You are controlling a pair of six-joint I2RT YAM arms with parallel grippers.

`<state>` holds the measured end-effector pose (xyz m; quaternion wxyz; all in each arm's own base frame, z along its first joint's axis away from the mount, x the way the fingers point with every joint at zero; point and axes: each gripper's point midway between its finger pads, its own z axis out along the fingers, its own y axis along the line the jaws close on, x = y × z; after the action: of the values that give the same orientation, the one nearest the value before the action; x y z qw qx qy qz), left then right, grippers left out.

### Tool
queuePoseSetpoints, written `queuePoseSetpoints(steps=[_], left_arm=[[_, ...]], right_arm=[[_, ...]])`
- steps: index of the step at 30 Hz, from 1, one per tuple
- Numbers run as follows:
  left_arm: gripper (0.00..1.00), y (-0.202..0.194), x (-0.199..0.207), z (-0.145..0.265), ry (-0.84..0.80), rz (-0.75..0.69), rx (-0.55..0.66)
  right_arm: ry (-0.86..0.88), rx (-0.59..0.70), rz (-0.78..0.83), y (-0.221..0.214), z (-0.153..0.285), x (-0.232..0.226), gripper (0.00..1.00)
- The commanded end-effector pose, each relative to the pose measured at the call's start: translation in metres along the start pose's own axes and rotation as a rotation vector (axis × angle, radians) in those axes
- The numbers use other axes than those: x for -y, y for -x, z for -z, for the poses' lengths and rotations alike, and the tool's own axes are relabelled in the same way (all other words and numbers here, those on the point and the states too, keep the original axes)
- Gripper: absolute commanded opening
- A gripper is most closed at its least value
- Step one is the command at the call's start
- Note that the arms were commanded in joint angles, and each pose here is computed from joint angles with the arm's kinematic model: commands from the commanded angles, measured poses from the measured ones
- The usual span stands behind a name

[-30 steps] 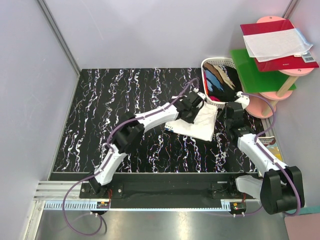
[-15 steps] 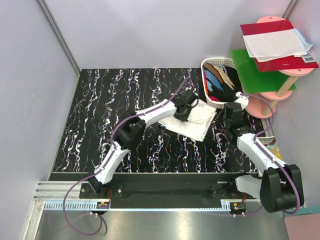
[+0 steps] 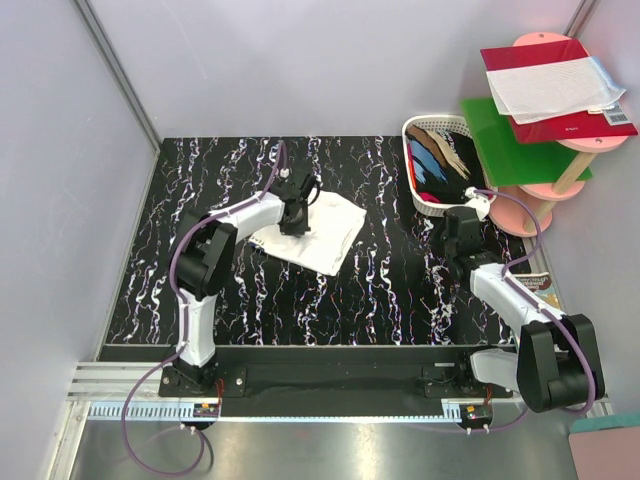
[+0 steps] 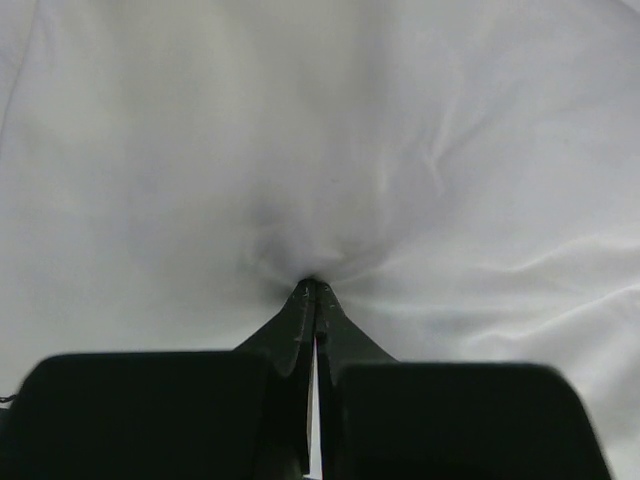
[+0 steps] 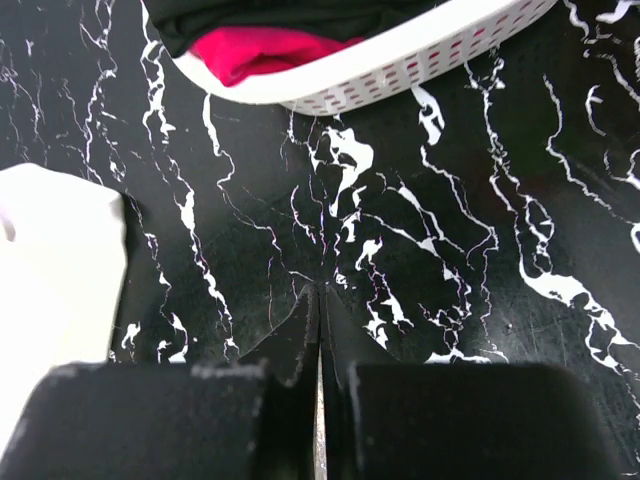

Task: Fold and stack the t-shirts
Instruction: Neatly place the folded tshirt to the corner

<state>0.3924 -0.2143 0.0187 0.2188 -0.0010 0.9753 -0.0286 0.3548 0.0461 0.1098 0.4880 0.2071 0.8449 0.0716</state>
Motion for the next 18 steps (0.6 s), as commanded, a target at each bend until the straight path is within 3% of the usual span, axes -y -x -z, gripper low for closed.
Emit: queuePoseSetpoints(steps=[1,5,10,14,18], left_arm=[[0.00,-0.098,-0.067,-0.027,0.252,-0.027,-0.278],[0.00,-0.100,-0.074,-0.018,0.259,0.014,-0.233],[0.00,-0.054,-0.060,0.028,0.217,0.048,0.018],[0.00,-0.011,-0.003,0.090,0.081,-0.021,0.229],[0.00,0.004,0.060,0.105,-0.048,-0.128,0.260]], right_arm=[[0.053,0.017,-0.018,0.004,-0.002,-0.014,0.00],[0.057,0.024,-0.017,0.006,0.000,-0.014,0.00],[0.070,0.031,-0.019,0.004,0.000,-0.015,0.00],[0.079,0.014,-0.018,-0.001,-0.003,-0.017,0.00],[0.087,-0.006,-0.017,-0.007,-0.006,-0.019,0.00]])
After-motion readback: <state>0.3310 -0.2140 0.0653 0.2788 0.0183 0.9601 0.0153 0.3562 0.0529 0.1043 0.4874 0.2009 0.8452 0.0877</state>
